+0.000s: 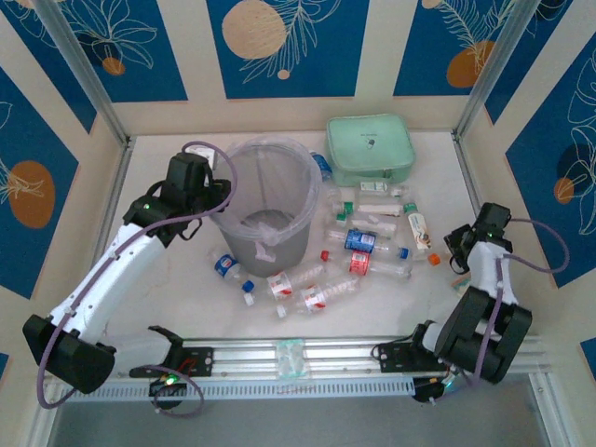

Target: Put the plastic bottles in the bin

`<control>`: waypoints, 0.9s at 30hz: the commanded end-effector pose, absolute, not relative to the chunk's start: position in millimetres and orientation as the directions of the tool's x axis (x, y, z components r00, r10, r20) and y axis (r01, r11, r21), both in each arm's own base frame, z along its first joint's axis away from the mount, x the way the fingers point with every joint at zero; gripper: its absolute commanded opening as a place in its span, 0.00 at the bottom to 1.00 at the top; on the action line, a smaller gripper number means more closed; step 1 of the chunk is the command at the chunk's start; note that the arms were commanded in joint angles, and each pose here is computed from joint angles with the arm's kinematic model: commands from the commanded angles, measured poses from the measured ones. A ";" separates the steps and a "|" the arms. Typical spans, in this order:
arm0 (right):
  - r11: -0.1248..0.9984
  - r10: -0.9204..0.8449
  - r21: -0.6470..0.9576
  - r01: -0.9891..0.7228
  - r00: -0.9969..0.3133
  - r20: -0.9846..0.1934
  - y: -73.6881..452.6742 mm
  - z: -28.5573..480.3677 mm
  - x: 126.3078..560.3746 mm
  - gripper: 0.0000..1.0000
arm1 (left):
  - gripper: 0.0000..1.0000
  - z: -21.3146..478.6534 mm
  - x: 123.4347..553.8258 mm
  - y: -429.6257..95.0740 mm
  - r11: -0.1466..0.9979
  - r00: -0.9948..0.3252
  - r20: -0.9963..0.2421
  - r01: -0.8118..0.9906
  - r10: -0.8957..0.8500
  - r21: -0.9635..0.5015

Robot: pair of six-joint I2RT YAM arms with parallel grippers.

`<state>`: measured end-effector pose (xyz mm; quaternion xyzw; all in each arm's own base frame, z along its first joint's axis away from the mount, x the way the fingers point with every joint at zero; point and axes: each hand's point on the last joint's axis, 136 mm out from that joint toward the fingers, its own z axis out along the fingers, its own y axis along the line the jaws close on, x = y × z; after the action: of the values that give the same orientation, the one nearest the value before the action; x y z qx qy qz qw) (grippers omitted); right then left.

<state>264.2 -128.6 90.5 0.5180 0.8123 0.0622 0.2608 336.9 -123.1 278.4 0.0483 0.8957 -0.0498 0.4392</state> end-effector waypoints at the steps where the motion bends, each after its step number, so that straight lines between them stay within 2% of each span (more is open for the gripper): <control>1: 0.485 0.864 0.468 0.739 -0.324 -0.385 -116.1 132.2 272.1 0.33 | 0.51 276.8 335.8 -124.3 0.992 -0.602 -0.798 0.119 0.031 -0.052; 8: 0.604 0.796 0.609 0.514 -0.419 -0.436 -55.6 216.0 287.3 0.29 | 0.50 274.1 335.0 -127.0 0.990 -0.604 -0.796 0.133 0.038 -0.053; 14: 0.705 0.661 0.680 0.199 -0.532 -0.529 28.7 303.2 300.4 0.24 | 0.49 273.0 336.7 -131.9 0.987 -0.598 -0.800 0.152 0.044 -0.060; 22: 0.735 0.361 0.626 -0.261 -0.631 -0.687 160.6 379.4 295.2 0.23 | 0.46 275.1 336.6 -133.2 0.985 -0.582 -0.811 0.164 0.051 -0.056; 27: 0.716 0.165 0.535 -0.448 -0.636 -0.754 239.9 391.1 292.2 0.22 | 0.45 276.6 336.0 -133.2 0.984 -0.578 -0.814 0.168 0.057 -0.051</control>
<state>289.8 214.7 383.0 -0.0357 0.8323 0.3800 0.4020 340.6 -125.6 279.9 0.0474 0.8863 -0.0532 0.4577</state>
